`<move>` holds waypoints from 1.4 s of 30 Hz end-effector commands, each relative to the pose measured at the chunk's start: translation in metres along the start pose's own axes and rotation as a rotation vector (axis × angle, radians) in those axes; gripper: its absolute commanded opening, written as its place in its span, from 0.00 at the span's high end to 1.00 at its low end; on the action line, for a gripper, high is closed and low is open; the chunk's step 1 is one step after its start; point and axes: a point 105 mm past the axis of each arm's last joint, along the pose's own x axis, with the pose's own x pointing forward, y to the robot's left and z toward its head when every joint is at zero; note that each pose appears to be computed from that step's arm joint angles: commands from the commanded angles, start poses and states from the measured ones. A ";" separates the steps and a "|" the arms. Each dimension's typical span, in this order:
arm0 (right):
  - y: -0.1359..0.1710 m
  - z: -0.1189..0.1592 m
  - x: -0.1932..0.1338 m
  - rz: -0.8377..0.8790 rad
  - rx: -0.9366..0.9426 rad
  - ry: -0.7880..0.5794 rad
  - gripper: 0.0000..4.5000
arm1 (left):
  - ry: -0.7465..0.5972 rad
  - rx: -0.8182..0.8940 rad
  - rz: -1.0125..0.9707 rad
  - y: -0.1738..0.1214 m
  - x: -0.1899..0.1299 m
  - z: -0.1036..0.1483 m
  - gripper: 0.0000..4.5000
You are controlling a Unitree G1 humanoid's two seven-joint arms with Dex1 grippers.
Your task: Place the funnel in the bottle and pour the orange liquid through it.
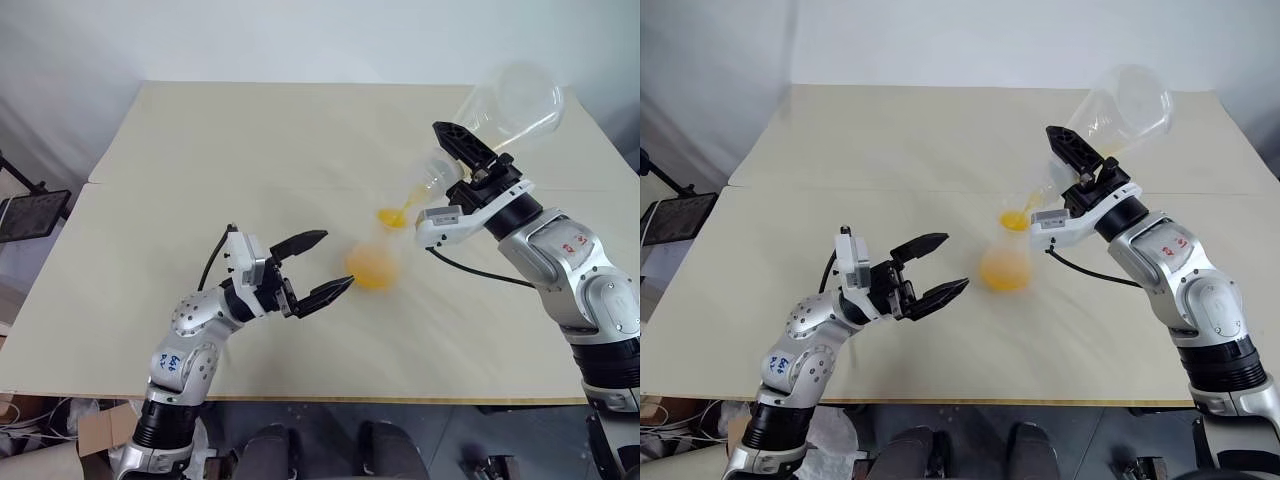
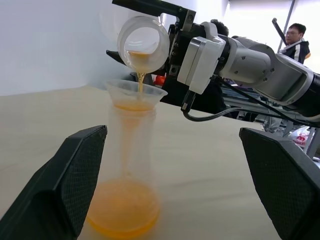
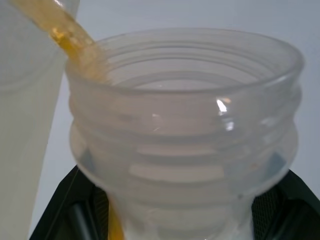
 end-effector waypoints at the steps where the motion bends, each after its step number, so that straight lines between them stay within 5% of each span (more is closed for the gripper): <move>1: -0.019 -0.003 0.002 -0.063 -0.042 -0.006 0.38 | -0.023 0.027 -0.013 -0.004 0.003 0.005 0.00; 26: -0.023 0.002 0.004 -0.088 -0.059 -0.032 0.38 | -0.024 0.024 -0.007 -0.006 0.003 0.005 0.00; 42: -0.044 -0.024 -0.016 -0.193 0.580 0.130 0.38 | -0.010 0.023 -0.036 -0.004 0.004 0.005 0.00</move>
